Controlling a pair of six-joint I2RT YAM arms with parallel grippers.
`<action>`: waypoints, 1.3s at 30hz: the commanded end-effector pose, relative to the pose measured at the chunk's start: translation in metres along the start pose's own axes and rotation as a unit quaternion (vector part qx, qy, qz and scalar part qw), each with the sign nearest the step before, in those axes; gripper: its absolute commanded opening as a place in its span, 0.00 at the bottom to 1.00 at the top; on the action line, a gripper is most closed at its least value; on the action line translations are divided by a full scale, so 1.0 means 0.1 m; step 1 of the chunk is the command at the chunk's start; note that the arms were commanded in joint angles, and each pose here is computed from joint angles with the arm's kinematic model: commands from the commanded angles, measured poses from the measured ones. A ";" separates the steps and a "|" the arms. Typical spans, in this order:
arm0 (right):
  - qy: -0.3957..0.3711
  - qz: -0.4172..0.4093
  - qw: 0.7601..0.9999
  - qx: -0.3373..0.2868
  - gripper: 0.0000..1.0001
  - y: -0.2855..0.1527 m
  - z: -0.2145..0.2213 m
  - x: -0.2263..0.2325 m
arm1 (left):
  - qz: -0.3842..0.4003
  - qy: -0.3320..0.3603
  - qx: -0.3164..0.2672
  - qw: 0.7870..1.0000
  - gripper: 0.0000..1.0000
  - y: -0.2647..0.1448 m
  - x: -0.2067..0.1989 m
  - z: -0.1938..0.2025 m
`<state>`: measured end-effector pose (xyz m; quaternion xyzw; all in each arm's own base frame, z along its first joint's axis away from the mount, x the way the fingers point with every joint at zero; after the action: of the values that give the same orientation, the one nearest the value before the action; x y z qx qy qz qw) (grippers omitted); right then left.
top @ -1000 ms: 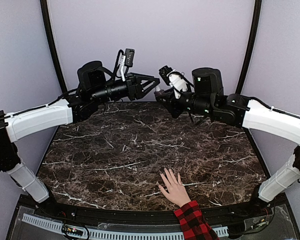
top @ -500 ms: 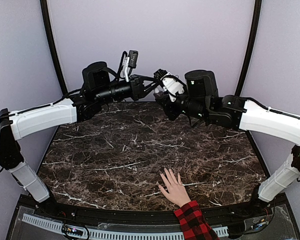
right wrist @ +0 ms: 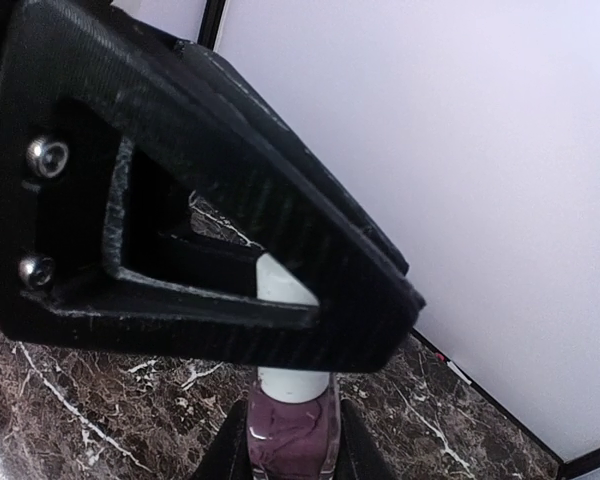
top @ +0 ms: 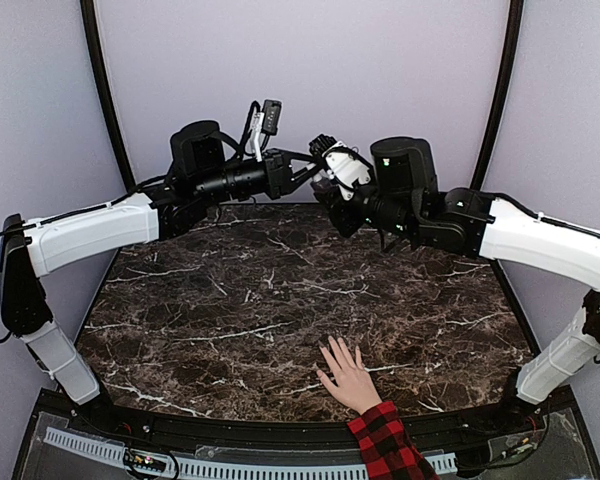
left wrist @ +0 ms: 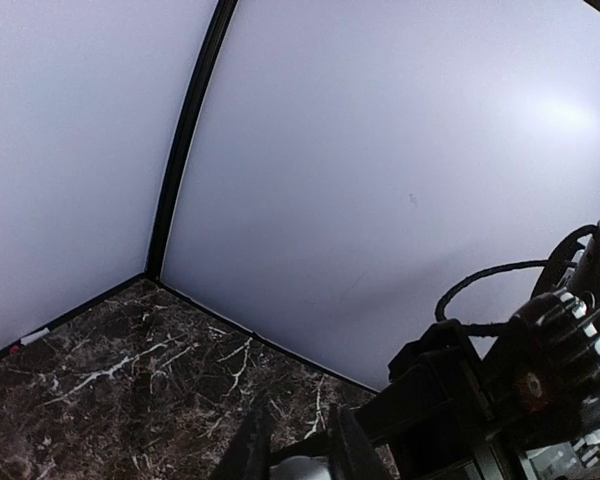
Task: Paint the nails
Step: Screw the nail polish bottle cap onto the nail polish bottle.
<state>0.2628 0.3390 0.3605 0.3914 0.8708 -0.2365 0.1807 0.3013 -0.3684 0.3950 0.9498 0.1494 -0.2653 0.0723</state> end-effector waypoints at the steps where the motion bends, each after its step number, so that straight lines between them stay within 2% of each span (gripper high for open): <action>1: 0.009 0.021 0.999 -0.027 0.00 -0.04 -0.19 -0.09 | 0.021 0.006 0.000 1.000 0.15 0.00 -0.13 -0.08; 6: 0.005 0.015 0.999 -0.034 0.00 -0.06 -0.21 -0.09 | 0.027 0.012 0.006 1.000 0.00 0.00 -0.15 -0.09; 18: 0.030 -0.114 0.984 -0.131 0.00 -0.31 -0.36 -0.05 | 0.126 0.045 0.044 0.990 0.00 -0.10 -0.44 -0.03; 26: 0.029 -0.229 0.950 -0.211 0.00 -0.55 -0.44 -0.03 | 0.199 0.046 0.094 0.974 0.00 -0.13 -0.58 0.09; 39: -0.007 -0.393 0.868 -0.305 0.00 -0.92 -0.60 0.14 | 0.293 0.038 0.147 0.944 0.00 -0.16 -0.74 0.24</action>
<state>0.2109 0.3247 0.3805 0.0576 0.9854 -0.1152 0.1117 0.2447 -0.3691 0.4162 0.9748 -0.1014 -0.1969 0.0273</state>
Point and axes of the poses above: each gripper's point midway between its finger pads, its own y axis out along the fingers, its own x axis along the line the jaws close on, z = x × y, the point moved 5 cm from there along -y, back along the fingers, and after that the axes turned 12 degrees about -y, right-handed, at the moved point
